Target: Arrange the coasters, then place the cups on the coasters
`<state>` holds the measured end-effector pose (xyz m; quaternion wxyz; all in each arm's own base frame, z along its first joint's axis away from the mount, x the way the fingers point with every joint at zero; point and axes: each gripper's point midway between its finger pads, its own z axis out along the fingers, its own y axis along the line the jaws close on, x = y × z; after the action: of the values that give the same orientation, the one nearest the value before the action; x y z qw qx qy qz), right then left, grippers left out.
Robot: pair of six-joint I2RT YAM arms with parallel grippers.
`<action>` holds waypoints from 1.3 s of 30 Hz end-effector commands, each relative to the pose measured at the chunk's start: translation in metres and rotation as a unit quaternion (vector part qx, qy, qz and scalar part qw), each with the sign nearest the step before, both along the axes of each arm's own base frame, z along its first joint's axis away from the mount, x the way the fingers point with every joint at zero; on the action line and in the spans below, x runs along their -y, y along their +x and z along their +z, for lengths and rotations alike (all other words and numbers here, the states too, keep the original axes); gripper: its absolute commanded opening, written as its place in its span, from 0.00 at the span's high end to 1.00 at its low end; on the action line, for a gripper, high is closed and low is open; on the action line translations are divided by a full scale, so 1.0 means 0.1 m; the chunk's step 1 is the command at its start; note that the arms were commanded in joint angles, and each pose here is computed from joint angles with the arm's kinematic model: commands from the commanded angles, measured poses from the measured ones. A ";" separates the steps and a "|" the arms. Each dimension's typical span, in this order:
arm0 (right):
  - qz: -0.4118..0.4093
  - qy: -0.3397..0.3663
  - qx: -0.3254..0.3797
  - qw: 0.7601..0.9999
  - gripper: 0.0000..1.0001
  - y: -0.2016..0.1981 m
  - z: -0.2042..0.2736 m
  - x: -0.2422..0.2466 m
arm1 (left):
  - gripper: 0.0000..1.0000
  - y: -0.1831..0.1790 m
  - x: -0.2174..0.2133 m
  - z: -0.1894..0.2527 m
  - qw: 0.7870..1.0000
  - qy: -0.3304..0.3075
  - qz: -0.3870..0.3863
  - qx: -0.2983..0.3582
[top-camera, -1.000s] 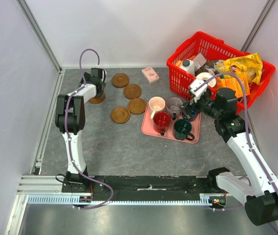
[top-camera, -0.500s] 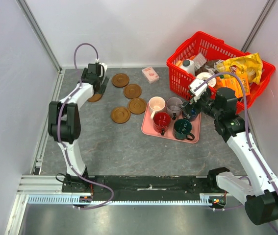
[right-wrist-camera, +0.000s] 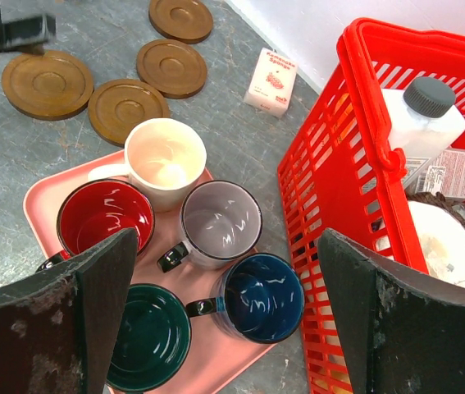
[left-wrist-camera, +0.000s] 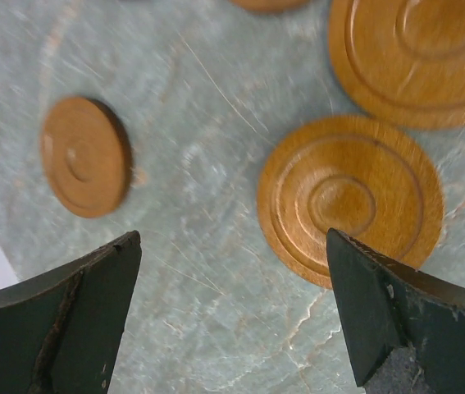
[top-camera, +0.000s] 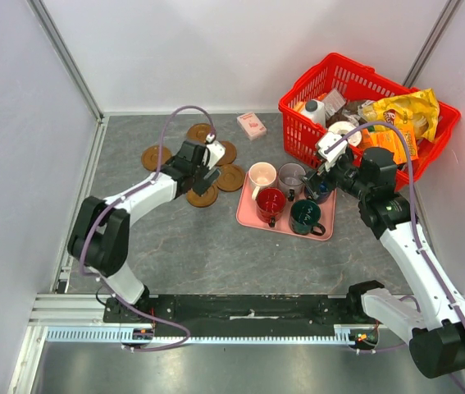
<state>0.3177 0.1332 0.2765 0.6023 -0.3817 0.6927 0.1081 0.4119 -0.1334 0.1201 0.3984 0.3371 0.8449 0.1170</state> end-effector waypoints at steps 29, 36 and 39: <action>0.000 -0.001 0.031 1.000 0.02 -0.01 0.11 0.01 | 0.00 -0.47 -0.98 -1.07 0.984 0.086 0.067 -0.142; 0.001 0.000 0.031 1.000 0.02 -0.01 0.12 0.01 | 0.00 -0.62 -1.49 -1.00 0.979 0.073 0.114 -0.151; 0.003 0.000 0.031 1.000 0.02 -0.01 0.12 0.00 | 0.00 -0.64 -1.71 -0.97 0.977 0.069 0.138 -0.148</action>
<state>0.3173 0.1310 0.2757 0.6047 -0.3816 0.6917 0.1013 0.3832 0.0047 0.0417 0.2966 0.2459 0.9069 0.1707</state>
